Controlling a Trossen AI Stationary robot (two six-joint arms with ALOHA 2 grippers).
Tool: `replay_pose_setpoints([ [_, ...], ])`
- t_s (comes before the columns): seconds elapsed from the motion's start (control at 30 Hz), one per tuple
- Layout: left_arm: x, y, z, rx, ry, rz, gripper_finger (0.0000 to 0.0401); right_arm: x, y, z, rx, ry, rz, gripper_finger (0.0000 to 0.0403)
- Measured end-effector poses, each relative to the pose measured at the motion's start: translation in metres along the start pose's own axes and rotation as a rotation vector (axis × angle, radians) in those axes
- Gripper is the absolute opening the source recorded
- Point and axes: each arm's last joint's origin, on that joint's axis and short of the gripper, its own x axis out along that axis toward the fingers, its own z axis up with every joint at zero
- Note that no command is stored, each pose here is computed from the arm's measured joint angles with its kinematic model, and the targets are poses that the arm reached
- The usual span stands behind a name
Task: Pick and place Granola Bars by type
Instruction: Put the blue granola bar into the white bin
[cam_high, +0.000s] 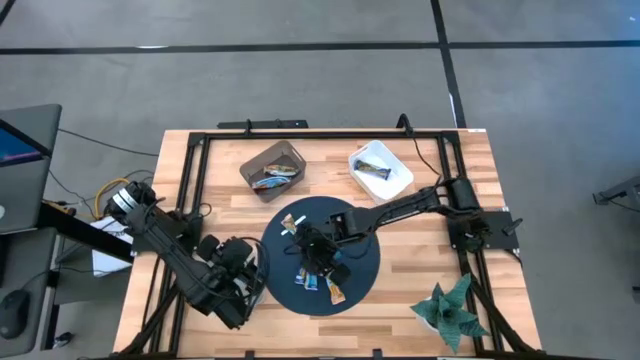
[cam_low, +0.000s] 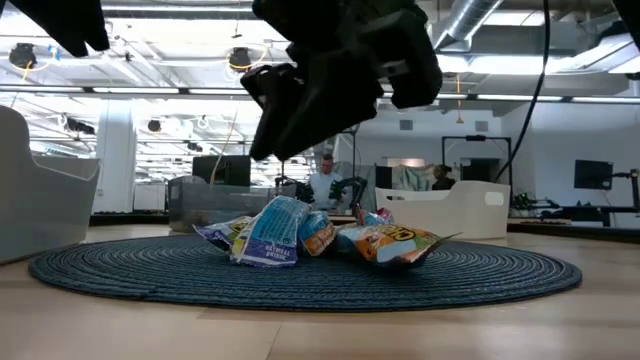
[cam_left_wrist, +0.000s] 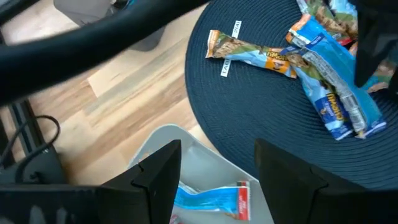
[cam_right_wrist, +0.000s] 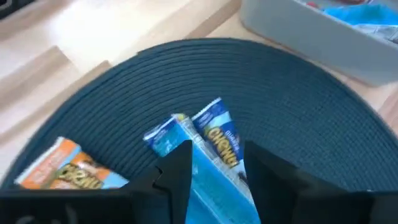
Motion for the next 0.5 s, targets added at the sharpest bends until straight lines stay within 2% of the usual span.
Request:
replay_pose_setpoints([
  [0.2,-0.004,0.001,-0.006,-0.028,-0.005,-0.016,0.0197,0.002,-0.002,-0.007,-0.048,0.091,0.053,0.0183],
  [0.37,-0.005,0.001,-0.006,-0.033,-0.022,-0.022,0.0197,0.0,-0.008,-0.01,-0.076,0.137,-0.019,0.0227],
  [0.5,-0.004,0.001,-0.005,-0.032,-0.047,-0.028,0.0197,-0.001,-0.012,-0.012,-0.073,0.136,-0.038,0.0243],
])
